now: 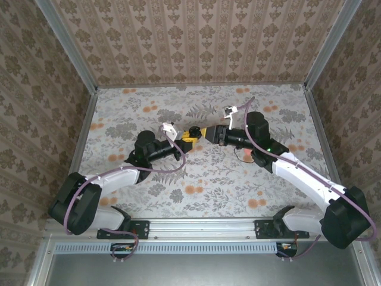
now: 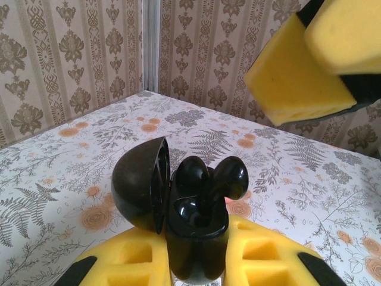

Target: Insert the wireless bluetooth earbuds into the charging case

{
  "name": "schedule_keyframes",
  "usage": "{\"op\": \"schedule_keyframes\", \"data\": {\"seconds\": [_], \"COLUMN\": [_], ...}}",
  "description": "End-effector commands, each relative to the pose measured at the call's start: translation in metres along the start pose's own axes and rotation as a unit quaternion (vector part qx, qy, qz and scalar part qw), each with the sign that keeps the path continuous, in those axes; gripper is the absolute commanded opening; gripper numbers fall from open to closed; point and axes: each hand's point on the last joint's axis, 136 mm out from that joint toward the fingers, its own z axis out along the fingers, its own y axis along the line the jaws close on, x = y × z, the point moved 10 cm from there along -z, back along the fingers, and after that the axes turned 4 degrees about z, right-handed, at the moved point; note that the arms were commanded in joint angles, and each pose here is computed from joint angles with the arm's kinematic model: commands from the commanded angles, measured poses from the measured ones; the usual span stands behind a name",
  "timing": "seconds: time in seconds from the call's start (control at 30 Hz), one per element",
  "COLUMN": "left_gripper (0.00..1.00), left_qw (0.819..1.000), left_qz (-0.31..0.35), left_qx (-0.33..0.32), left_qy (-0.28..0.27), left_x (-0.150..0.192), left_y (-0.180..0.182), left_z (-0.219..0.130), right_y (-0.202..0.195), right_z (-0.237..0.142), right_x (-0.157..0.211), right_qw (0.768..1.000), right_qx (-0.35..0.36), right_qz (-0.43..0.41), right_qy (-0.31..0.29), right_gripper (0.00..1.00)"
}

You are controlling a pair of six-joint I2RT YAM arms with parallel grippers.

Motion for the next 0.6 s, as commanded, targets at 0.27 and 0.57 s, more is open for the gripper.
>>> {"op": "schedule_keyframes", "data": {"seconds": [0.27, 0.57], "left_gripper": [0.1, 0.1], "left_qw": [0.999, 0.999], "left_qz": [0.025, 0.026], "left_qx": [0.008, 0.008], "left_qy": [-0.029, -0.028], "left_x": [-0.019, -0.02], "left_y": [-0.003, -0.003], "left_z": [0.0, 0.001], "right_y": [-0.005, -0.005], "right_z": [0.019, 0.025], "right_x": [-0.003, -0.004], "right_qw": [1.0, 0.999], "right_qx": [-0.01, -0.024], "right_qz": [0.003, 0.003], "right_qy": [0.026, 0.03], "right_gripper": [0.34, 0.31]}}
